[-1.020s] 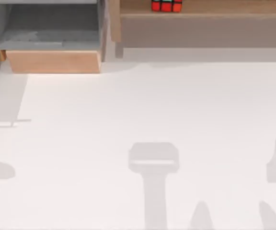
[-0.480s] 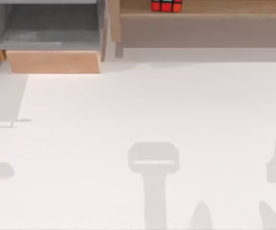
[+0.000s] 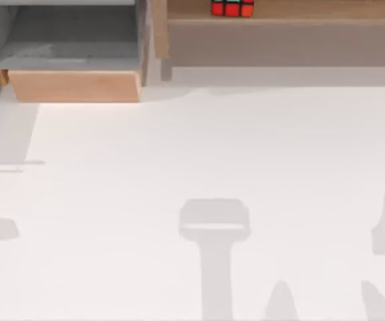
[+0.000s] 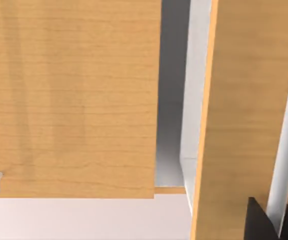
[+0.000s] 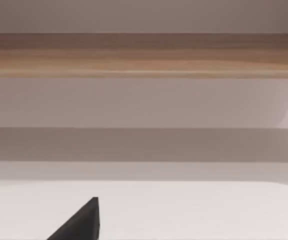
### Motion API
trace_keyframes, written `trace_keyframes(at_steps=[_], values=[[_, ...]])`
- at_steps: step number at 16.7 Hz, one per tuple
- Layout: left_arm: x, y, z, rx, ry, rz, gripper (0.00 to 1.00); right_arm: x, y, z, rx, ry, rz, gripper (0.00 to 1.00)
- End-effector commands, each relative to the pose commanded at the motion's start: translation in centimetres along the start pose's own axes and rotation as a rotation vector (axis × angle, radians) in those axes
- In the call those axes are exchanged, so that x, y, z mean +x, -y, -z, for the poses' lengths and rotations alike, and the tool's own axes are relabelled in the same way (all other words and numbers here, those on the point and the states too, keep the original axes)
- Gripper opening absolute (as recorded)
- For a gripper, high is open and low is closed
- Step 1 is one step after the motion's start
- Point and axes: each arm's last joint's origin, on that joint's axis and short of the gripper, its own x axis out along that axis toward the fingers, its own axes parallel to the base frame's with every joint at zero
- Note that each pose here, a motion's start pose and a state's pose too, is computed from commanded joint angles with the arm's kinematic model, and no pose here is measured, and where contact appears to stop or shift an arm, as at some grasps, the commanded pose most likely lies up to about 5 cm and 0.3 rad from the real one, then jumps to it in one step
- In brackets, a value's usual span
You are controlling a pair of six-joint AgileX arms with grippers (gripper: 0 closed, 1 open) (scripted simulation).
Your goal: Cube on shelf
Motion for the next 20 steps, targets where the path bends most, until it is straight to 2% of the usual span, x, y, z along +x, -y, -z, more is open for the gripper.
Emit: trace_keyframes(at_steps=[5,12,17,20], values=[[4.7,-0.3,0.0,0.006,0.0,-0.007,0.0,0.0,0.0,0.0,0.0,0.0,0.0,1.0],[5.4,0.0,0.1,-0.003,-0.005,0.006,0.0,0.0,0.0,0.0,0.0,0.0,0.0,1.0],[9.9,-0.2,0.2,0.004,-0.003,-0.003,0.0,0.0,0.0,0.0,0.0,0.0,0.0,1.0],[11.3,-0.2,0.0,-0.003,-0.004,0.003,0.0,0.0,0.0,0.0,0.0,0.0,0.0,1.0]])
